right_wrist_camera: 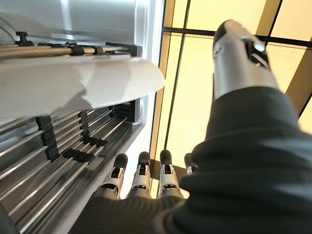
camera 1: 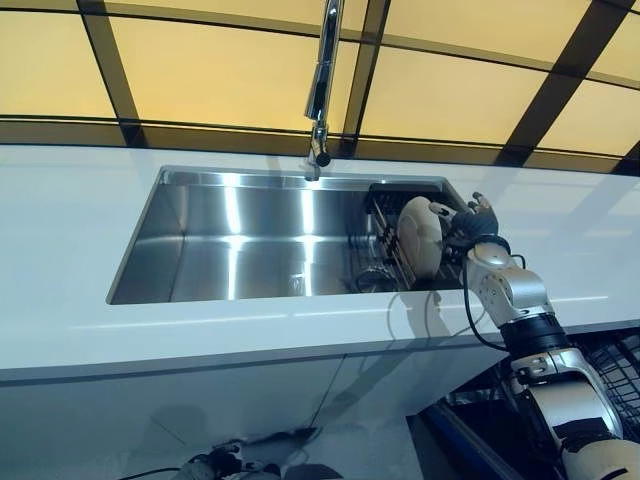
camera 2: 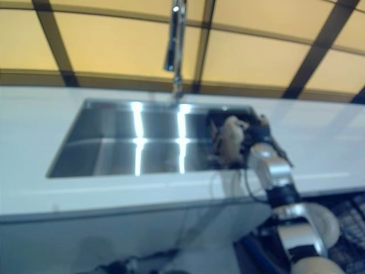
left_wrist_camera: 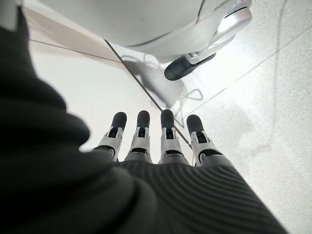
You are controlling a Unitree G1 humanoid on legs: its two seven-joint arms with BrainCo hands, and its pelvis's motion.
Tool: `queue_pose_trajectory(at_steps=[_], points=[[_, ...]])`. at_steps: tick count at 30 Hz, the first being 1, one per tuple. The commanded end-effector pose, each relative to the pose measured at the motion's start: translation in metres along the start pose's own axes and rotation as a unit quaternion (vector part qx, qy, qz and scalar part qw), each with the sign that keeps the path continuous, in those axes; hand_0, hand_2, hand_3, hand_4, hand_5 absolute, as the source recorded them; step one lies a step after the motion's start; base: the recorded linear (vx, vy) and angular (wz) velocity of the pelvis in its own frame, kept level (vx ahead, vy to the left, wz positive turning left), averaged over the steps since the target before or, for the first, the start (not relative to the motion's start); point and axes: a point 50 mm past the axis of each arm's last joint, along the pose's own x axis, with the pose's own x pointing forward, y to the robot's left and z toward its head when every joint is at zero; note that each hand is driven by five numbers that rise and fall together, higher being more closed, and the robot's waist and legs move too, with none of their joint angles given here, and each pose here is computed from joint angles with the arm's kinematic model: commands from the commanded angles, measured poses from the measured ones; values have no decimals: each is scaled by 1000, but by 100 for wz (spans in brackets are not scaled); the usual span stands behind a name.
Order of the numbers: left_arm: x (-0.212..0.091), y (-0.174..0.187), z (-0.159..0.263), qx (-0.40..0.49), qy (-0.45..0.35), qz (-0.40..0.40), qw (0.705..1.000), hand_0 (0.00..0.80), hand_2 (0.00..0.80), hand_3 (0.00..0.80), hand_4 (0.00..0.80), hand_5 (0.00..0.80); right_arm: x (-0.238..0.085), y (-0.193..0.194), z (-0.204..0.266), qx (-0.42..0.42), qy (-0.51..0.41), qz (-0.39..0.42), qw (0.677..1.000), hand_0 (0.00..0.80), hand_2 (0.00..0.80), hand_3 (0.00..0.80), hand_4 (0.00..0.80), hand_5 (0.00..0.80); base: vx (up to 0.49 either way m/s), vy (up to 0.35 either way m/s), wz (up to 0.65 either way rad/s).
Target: Take plates into dishwasher
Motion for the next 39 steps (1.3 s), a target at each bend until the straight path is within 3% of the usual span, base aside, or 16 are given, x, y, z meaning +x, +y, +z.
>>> queue_pose_trajectory(at_steps=[1, 23, 39], points=[[1, -3, 5, 10, -5, -7, 1000, 0, 0, 0, 0, 0, 9, -23, 56, 26, -67, -30, 997, 0, 0, 0, 0, 0, 0, 0, 0], [0, 0, 5, 11, -5, -7, 1000, 0, 0, 0, 0, 0, 15, -23, 38, -64, -4, 28, 998, 0, 0, 0, 0, 0, 0, 0, 0], [0, 1, 4, 14, -4, -7, 1000, 0, 0, 0, 0, 0, 19, -25, 40, -84, 15, 33, 996, 0, 0, 0, 0, 0, 0, 0, 1]])
